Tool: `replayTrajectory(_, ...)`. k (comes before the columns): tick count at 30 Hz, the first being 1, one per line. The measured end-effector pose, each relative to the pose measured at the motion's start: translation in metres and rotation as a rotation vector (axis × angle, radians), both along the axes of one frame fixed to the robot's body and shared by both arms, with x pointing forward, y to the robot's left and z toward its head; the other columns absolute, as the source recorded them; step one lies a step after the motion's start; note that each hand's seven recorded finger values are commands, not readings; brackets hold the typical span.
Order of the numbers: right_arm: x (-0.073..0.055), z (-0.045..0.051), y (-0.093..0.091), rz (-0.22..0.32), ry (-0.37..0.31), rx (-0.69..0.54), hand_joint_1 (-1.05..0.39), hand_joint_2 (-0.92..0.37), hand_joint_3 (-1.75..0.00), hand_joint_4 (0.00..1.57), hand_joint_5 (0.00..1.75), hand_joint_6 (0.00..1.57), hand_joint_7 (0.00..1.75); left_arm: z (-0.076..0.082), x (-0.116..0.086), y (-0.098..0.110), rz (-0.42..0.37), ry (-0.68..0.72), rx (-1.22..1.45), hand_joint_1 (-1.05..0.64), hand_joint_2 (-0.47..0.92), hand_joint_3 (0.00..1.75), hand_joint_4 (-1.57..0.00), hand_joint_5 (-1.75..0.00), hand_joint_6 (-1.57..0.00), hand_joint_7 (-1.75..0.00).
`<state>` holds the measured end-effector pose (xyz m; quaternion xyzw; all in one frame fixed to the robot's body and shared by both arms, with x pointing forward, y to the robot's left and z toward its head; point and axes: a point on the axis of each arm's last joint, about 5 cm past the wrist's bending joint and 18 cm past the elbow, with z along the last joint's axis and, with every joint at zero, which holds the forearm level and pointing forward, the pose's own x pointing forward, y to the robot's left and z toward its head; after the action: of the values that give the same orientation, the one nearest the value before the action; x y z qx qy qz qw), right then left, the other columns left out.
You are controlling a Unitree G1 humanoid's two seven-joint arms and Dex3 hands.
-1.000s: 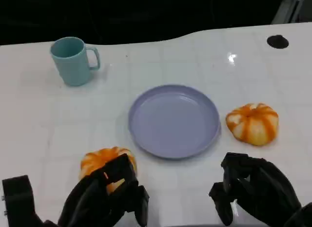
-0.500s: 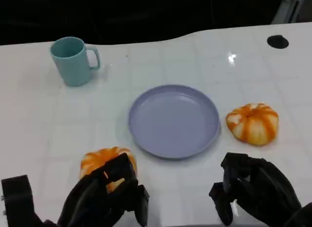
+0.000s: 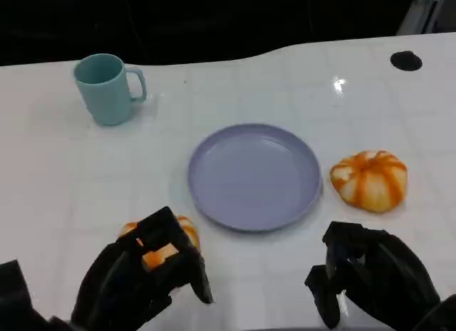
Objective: Grasp the bread from the table and place it into the plate.
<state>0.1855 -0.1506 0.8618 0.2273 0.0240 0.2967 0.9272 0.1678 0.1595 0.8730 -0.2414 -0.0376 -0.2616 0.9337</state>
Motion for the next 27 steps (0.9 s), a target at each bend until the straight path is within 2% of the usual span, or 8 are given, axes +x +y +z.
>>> replayTrajectory(5, 0.0, 0.0001, 0.0, 0.002, 0.002, 0.001, -0.95, -0.73, -0.39, 1.23, 1.55, 1.06, 1.38, 0.011, 0.003, 0.005, 0.059, -0.101, 0.137, -0.7, 0.92, 0.26, -0.41, -1.37, -0.48, -0.6)
replayTrajectory(8, 0.0, 0.0003, 0.0, 0.001, 0.001, 0.001, -0.95, -0.73, -0.38, 1.23, 1.55, 1.07, 1.38, 0.018, 0.006, 0.01, 0.1, -0.17, 0.283, -0.71, 0.92, 0.24, -0.3, -1.22, -0.39, -0.45)
replayTrajectory(11, 0.0, 0.0006, 0.0, 0.001, -0.001, 0.002, -0.95, -0.73, -0.37, 1.23, 1.55, 1.07, 1.39, 0.026, 0.007, 0.018, 0.116, -0.265, 0.442, -0.69, 0.92, 0.16, -0.24, -1.13, -0.35, -0.36)
replayTrajectory(14, 0.0, 0.0006, 0.0, 0.001, -0.001, 0.003, -0.95, -0.74, -0.35, 1.23, 1.54, 1.07, 1.39, 0.035, 0.009, 0.023, 0.142, -0.323, 0.543, -0.67, 0.92, 0.05, -0.25, -1.04, -0.39, -0.25)
replayTrajectory(17, 0.0, 0.0006, 0.0, 0.001, -0.001, 0.004, -0.95, -0.75, -0.35, 1.22, 1.55, 1.07, 1.4, 0.046, 0.009, 0.026, 0.193, -0.38, 0.684, -0.69, 0.92, 0.05, -0.23, -0.98, -0.39, -0.19)
replayTrajectory(20, 0.0, 0.0007, 0.0, 0.001, -0.001, 0.005, -0.94, -0.75, -0.34, 1.23, 1.55, 1.07, 1.41, 0.059, 0.007, 0.029, 0.23, -0.457, 0.876, -0.72, 0.92, 0.08, -0.24, -0.84, -0.39, -0.09)
replayTrajectory(24, 0.0, 0.0007, 0.0, 0.001, -0.001, 0.005, -0.95, -0.75, -0.34, 1.22, 1.55, 1.06, 1.4, 0.071, 0.003, 0.031, 0.245, -0.54, 1.131, -0.73, 0.92, 0.08, -0.33, -0.56, -0.36, -0.02)
replayTrajectory(27, 0.0, 0.0007, 0.0, 0.003, 0.001, 0.004, -0.95, -0.75, -0.34, 1.23, 1.55, 1.07, 1.38, 0.077, 0.001, 0.028, 0.245, -0.587, 1.283, -0.74, 0.92, 0.08, -0.38, -0.51, -0.37, -0.01)
